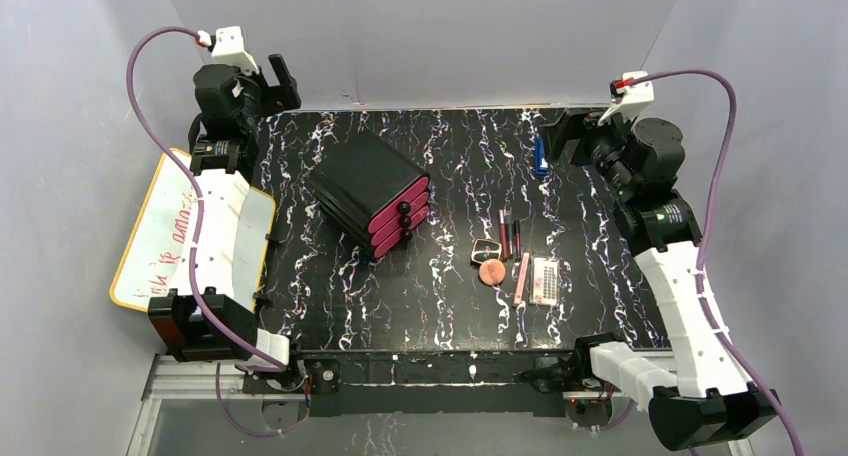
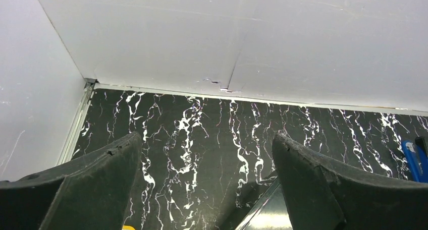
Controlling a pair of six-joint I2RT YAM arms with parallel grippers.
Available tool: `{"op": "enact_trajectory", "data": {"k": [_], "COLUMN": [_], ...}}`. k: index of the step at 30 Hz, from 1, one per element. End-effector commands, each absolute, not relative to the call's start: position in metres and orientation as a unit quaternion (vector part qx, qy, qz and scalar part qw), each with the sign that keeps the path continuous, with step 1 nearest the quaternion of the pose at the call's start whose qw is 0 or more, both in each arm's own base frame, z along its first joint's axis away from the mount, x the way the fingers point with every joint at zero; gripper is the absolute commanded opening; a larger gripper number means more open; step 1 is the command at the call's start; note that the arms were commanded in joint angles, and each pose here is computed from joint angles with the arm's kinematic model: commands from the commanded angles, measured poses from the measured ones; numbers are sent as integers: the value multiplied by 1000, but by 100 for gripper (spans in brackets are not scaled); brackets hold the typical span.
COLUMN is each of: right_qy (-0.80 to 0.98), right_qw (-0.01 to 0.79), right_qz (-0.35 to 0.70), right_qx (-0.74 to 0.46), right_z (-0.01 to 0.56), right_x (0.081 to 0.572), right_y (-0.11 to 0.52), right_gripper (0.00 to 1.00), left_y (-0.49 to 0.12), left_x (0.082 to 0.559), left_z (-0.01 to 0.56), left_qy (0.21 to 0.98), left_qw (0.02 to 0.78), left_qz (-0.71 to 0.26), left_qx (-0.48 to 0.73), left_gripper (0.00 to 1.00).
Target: Organize the makeup
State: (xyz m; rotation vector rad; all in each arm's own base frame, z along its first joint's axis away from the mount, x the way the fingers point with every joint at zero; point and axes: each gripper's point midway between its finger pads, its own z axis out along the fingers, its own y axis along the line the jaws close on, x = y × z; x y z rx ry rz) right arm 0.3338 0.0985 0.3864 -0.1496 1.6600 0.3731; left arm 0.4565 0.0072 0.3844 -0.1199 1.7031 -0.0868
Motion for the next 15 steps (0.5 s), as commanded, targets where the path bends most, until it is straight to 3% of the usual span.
{"op": "enact_trajectory", "data": {"k": [1, 5, 15], "right_qy": [727, 733, 773], "right_qw": [665, 658, 583], "right_qz": [153, 155, 241], "right_qx": [-75, -71, -72], "right_z": [387, 378, 320], "right_x": [336, 342, 377], "right_y": [97, 98, 140], "right_gripper": [99, 99, 99], "left_y": [1, 21, 19], "left_x": [447, 450, 445], "left_z": [406, 398, 375], "left_qy": [735, 737, 758], "left_qw": [676, 673, 652], "left_qz": [-42, -1, 17], "left_qx": [-22, -65, -21], "left_gripper": [98, 98, 98]}}
